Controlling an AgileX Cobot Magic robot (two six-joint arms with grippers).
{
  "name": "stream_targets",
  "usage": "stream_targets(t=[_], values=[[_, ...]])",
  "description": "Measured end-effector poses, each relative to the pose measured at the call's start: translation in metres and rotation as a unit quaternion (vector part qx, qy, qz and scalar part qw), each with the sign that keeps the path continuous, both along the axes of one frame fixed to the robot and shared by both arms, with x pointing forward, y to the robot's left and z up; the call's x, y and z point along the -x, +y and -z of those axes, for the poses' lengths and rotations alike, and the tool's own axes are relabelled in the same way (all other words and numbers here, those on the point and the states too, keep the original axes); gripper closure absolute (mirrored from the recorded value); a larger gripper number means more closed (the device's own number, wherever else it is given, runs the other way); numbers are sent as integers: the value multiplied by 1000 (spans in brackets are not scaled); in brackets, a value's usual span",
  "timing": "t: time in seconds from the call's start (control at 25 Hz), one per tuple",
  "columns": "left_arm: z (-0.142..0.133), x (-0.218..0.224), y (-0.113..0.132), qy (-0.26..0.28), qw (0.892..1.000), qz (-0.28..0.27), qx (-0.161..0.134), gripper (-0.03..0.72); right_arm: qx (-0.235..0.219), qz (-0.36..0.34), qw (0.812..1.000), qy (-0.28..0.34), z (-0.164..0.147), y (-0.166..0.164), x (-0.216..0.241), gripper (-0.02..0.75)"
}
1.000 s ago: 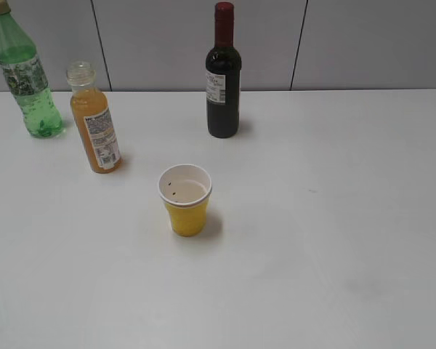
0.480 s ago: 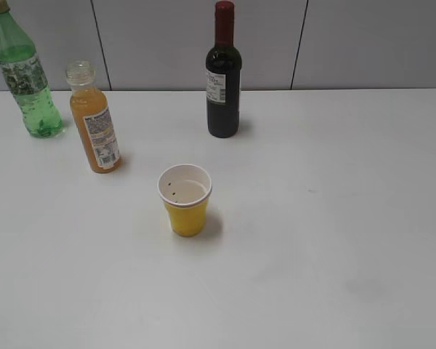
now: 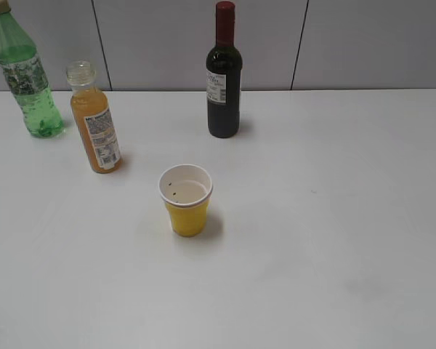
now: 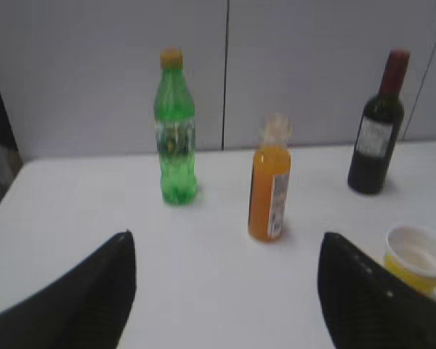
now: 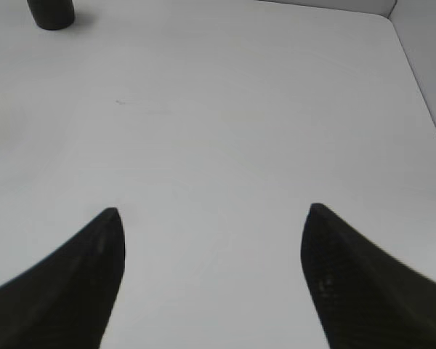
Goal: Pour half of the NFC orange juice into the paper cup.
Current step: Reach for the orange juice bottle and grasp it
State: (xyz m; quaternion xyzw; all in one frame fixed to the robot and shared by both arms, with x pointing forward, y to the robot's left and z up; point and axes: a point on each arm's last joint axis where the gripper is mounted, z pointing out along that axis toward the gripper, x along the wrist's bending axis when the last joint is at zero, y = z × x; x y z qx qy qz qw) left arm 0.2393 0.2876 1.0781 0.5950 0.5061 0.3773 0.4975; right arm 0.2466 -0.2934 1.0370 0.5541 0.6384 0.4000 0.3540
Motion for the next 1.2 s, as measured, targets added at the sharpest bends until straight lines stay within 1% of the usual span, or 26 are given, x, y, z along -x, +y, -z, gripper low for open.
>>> stream_targets(t=[0.08,0.16,0.36,0.52,0.72,0.88,1.2], values=[[-10,-8,0,-36,999,-7,8,96,0,0,1000,0,0,0,0,164],[-18,-22,1,-54,998,-14,15,96,0,0,1000,-1,0,0,0,164],[-33,-69,3,-84,995,-42,25,96,0,-1,1000,-1,0,0,0,164],[-35,-109,5,-97,993,-65,28,96,0,-1,1000,-1,0,0,0,164],[-27,-157,6,-101,990,-91,26,96,-1,-1,1000,-1,0,0,0,164],[-13,-186,2,-93,991,-91,21,96,-1,-1,1000,-1,0,0,0,164],[8,-217,-11,-85,993,-77,13,96,0,-1,1000,-1,0,0,0,164]])
